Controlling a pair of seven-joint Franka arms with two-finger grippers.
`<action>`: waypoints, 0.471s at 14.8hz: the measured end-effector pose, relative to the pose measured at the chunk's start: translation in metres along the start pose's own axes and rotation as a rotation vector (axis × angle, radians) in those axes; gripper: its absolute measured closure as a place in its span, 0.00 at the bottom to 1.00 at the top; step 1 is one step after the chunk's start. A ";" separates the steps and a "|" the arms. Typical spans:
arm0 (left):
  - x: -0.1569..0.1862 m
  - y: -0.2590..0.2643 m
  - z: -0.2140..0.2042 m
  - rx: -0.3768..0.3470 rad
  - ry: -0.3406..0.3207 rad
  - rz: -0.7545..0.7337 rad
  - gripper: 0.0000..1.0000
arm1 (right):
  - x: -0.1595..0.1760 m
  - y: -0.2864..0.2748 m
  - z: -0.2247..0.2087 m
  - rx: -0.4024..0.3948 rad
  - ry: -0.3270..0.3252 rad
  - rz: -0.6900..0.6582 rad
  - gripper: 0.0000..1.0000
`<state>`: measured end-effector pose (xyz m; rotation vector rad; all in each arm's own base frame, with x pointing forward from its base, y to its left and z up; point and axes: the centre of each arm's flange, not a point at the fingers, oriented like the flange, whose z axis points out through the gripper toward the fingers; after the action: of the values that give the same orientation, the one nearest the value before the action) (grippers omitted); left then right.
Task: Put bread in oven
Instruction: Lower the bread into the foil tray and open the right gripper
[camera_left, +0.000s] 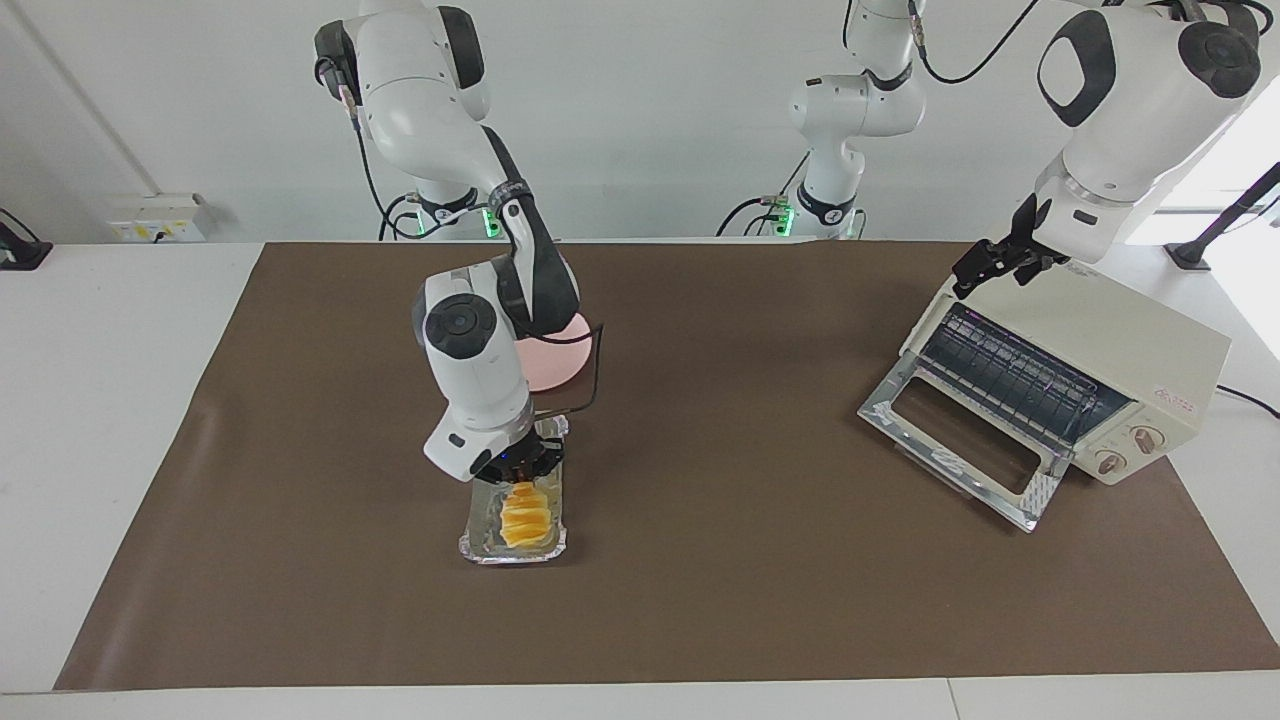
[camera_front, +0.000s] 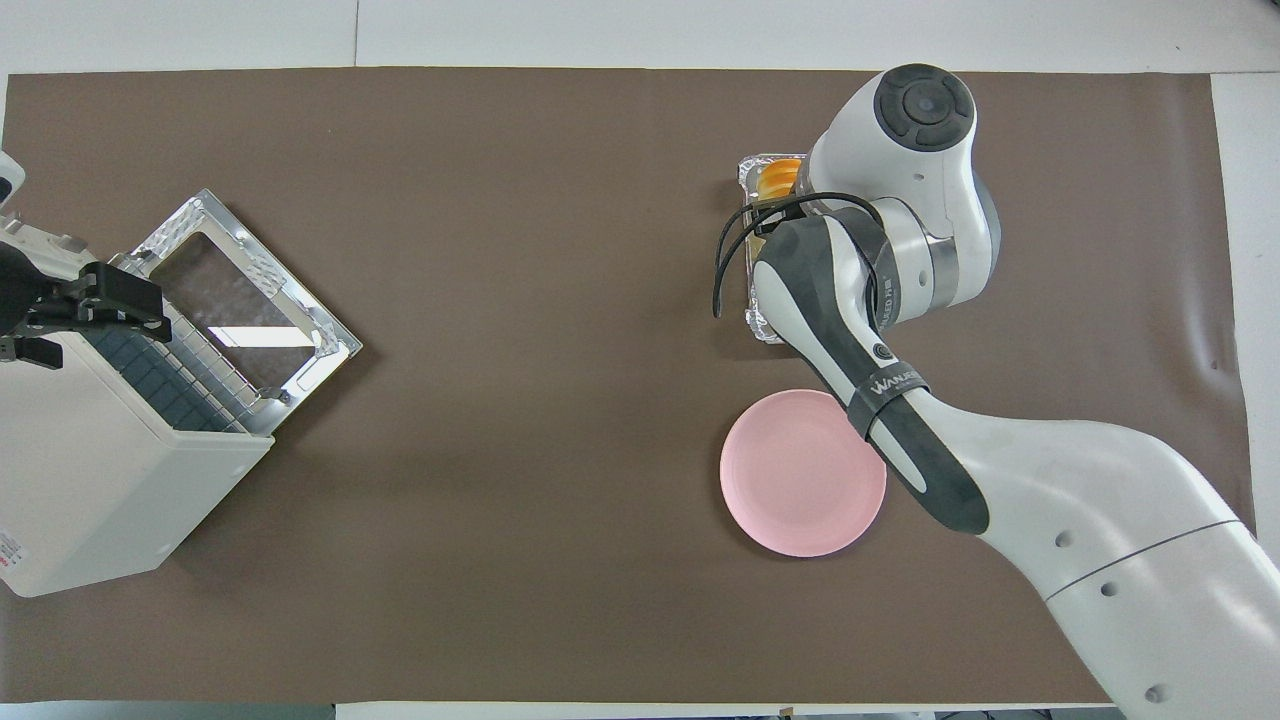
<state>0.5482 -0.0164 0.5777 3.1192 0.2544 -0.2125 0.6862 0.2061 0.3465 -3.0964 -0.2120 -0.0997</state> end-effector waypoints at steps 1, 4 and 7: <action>0.000 0.000 0.000 0.000 0.000 0.000 0.00 | -0.001 0.001 0.006 0.000 0.002 -0.004 0.86; 0.000 0.000 0.000 0.000 0.000 0.000 0.00 | -0.007 0.002 0.028 -0.001 0.007 -0.006 0.86; 0.000 0.000 0.000 0.000 0.000 0.000 0.00 | -0.010 0.002 0.036 -0.002 0.006 -0.006 0.85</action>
<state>0.5482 -0.0164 0.5777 3.1192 0.2544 -0.2124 0.6789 0.2041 0.3103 -3.0970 -0.2218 -0.1091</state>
